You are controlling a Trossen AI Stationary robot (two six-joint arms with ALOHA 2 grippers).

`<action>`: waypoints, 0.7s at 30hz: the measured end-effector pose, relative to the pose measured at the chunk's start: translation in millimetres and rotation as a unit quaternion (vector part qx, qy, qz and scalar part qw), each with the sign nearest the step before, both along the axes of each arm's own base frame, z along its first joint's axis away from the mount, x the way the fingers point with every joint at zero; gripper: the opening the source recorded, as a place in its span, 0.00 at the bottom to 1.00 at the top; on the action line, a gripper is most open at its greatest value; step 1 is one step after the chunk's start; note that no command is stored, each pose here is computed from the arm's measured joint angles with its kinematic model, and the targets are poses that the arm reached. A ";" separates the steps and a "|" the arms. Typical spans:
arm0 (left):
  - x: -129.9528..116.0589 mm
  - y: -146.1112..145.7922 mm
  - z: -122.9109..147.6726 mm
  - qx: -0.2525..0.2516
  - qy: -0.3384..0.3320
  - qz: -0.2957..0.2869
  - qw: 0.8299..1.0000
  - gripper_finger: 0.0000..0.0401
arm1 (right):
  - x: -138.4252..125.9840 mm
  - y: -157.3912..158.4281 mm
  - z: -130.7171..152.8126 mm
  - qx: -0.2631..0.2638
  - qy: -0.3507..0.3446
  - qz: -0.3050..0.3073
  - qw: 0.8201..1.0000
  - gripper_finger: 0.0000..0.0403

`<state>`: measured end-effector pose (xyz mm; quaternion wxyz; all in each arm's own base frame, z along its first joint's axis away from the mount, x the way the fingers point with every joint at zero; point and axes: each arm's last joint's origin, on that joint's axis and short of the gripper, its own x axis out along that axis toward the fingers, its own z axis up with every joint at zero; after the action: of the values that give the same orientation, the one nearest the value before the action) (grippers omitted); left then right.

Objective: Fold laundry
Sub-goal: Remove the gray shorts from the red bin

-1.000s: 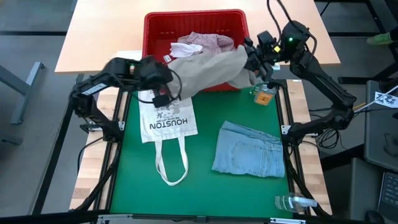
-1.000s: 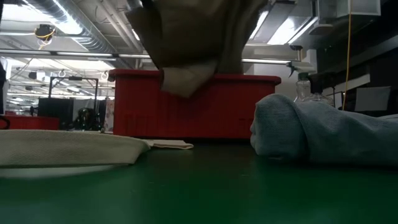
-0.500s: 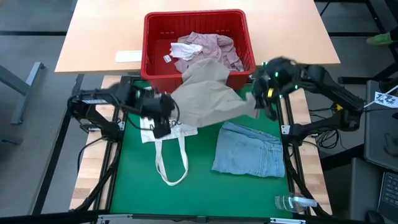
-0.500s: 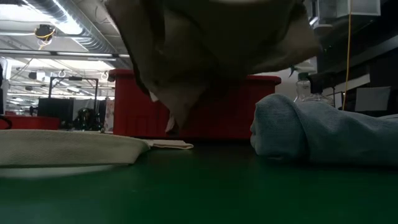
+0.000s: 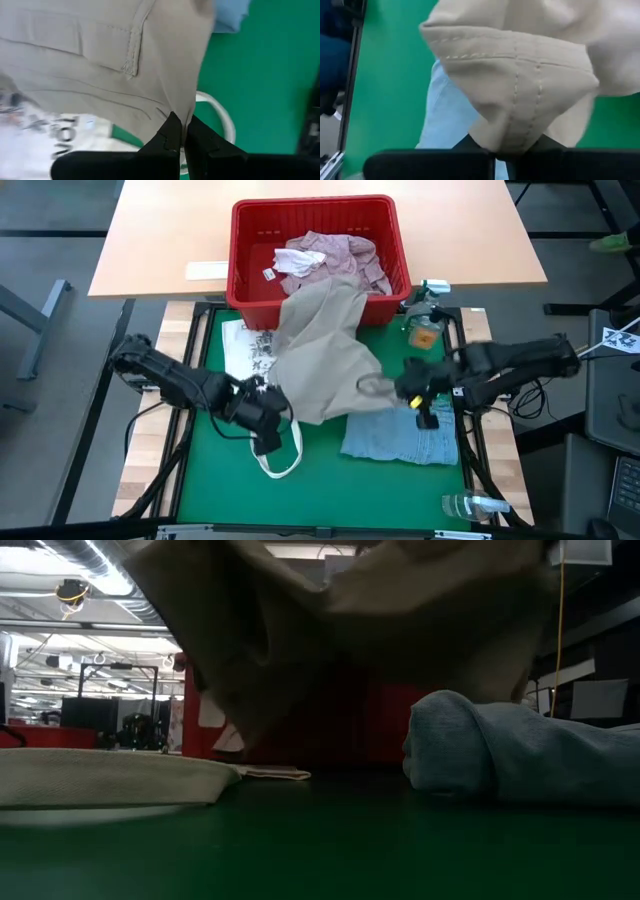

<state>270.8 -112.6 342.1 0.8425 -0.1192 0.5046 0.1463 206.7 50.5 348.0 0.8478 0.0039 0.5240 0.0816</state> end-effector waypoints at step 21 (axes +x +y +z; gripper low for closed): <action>-6.2 -65.9 -75.6 -0.175 -0.047 -0.011 0.983 0.02 | -33.5 99.5 -69.2 0.075 0.116 0.068 0.988 0.04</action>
<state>264.7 -178.4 266.5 0.8330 -0.2659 0.4835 0.0411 173.2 150.0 278.8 0.7713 0.0416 0.6099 0.1773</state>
